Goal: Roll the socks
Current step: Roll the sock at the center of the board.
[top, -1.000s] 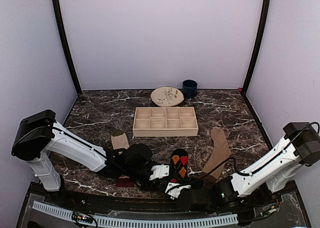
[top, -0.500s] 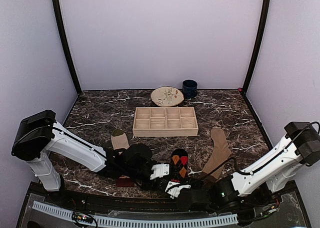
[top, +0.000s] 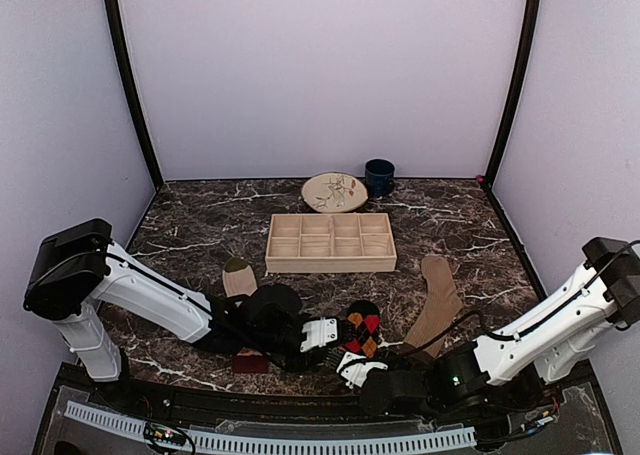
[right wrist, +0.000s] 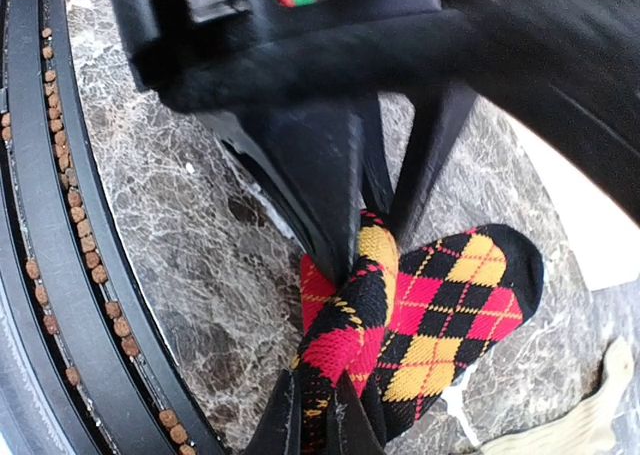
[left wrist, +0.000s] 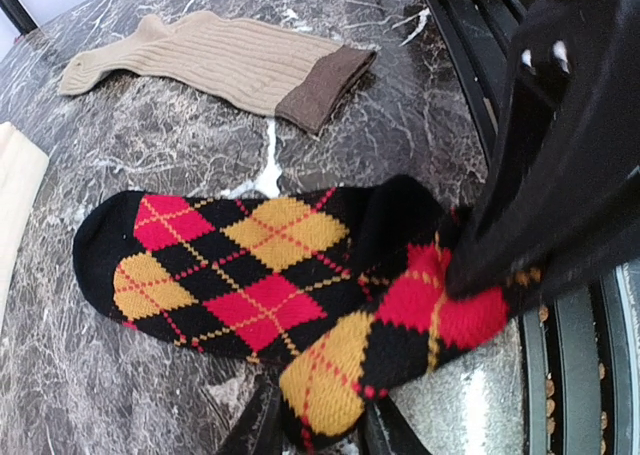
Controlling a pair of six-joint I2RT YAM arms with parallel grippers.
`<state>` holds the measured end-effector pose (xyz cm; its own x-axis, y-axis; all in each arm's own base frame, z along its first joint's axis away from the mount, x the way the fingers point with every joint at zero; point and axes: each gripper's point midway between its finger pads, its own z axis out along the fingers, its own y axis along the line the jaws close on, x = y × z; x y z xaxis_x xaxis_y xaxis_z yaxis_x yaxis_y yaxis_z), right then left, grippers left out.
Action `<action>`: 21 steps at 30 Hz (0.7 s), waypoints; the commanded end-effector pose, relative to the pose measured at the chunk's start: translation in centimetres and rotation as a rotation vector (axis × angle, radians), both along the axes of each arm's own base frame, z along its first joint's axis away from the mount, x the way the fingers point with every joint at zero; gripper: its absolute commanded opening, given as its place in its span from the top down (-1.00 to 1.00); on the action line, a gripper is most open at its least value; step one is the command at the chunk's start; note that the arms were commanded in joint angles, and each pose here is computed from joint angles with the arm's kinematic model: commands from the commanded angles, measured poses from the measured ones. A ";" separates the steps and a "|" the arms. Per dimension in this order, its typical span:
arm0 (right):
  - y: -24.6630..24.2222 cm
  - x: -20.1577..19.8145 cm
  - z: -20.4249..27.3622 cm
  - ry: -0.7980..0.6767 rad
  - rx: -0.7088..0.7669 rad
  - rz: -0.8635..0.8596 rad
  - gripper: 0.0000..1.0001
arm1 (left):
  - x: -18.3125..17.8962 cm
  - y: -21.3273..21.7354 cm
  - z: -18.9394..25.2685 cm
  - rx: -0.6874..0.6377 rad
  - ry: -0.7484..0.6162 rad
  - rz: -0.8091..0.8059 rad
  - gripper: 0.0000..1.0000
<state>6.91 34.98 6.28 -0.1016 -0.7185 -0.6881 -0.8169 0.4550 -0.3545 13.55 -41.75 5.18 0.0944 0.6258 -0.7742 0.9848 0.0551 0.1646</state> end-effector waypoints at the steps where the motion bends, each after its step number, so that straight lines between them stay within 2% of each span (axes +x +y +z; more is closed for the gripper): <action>1: -0.1 -0.2 0.7 0.078 0.078 -0.019 1.00 | 1.2 1.0 0.4 -0.006 -0.031 0.057 0.42; 8: -0.6 0.3 1.2 0.154 0.152 -0.055 1.00 | 1.1 1.9 0.7 -0.023 -0.035 0.073 0.44; 21: -0.1 -0.3 0.3 0.383 0.258 -0.097 1.00 | 2.0 3.2 1.7 -0.071 -0.079 0.151 0.49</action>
<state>7.17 34.27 6.63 -0.3566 -0.5688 -0.7412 -0.8278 0.5601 -0.0316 14.71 -39.02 5.04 0.0696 0.6218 -0.7801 0.9661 0.1529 0.2081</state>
